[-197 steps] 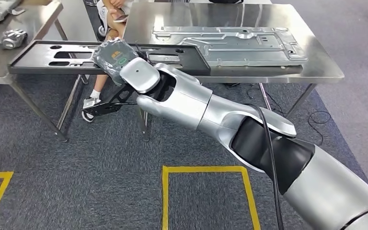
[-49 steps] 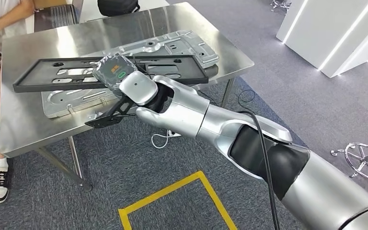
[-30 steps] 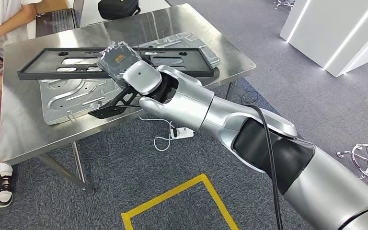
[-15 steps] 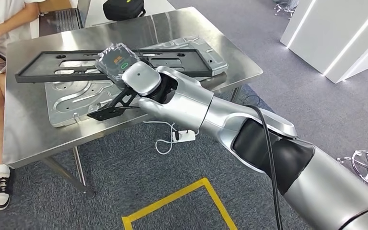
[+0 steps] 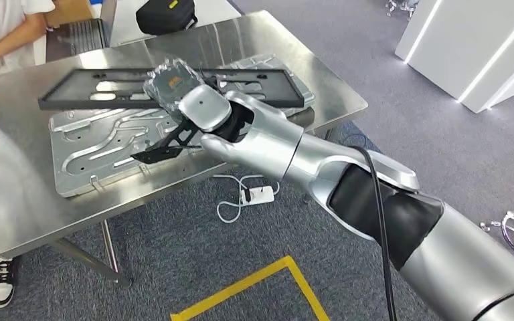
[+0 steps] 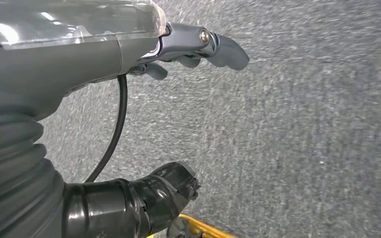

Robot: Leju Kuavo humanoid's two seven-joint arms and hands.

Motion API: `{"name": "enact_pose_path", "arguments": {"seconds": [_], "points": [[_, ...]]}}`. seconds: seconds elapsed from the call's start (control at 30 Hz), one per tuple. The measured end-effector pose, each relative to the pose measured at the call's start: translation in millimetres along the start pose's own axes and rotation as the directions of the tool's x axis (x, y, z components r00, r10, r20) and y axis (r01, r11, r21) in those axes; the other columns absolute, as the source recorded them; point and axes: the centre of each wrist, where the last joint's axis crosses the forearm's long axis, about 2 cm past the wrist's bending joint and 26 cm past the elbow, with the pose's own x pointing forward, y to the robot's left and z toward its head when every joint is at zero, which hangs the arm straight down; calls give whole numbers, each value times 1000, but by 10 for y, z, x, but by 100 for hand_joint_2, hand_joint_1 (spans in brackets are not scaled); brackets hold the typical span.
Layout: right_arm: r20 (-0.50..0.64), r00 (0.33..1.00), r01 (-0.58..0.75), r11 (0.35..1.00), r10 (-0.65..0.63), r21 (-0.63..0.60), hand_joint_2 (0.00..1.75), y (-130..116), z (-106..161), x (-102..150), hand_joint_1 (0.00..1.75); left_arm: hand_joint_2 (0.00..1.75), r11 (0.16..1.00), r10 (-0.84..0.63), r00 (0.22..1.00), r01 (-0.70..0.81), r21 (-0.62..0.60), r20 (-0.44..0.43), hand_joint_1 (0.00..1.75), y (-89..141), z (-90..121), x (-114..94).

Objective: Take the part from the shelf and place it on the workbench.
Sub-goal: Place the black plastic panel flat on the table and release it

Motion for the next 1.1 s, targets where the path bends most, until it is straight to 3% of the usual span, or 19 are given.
{"name": "enact_pose_path", "arguments": {"seconds": [0.87,1.1], "points": [[1,999,44,999,-44,24,175,60,40,-111,175,175,999,-15,1000,15,-32,5,0,64,-10,-11],[12,998,55,998,-56,41,175,174,47,-99,175,175,1000,-14,1000,14,2,-1,0,83,-12,-12]]}}
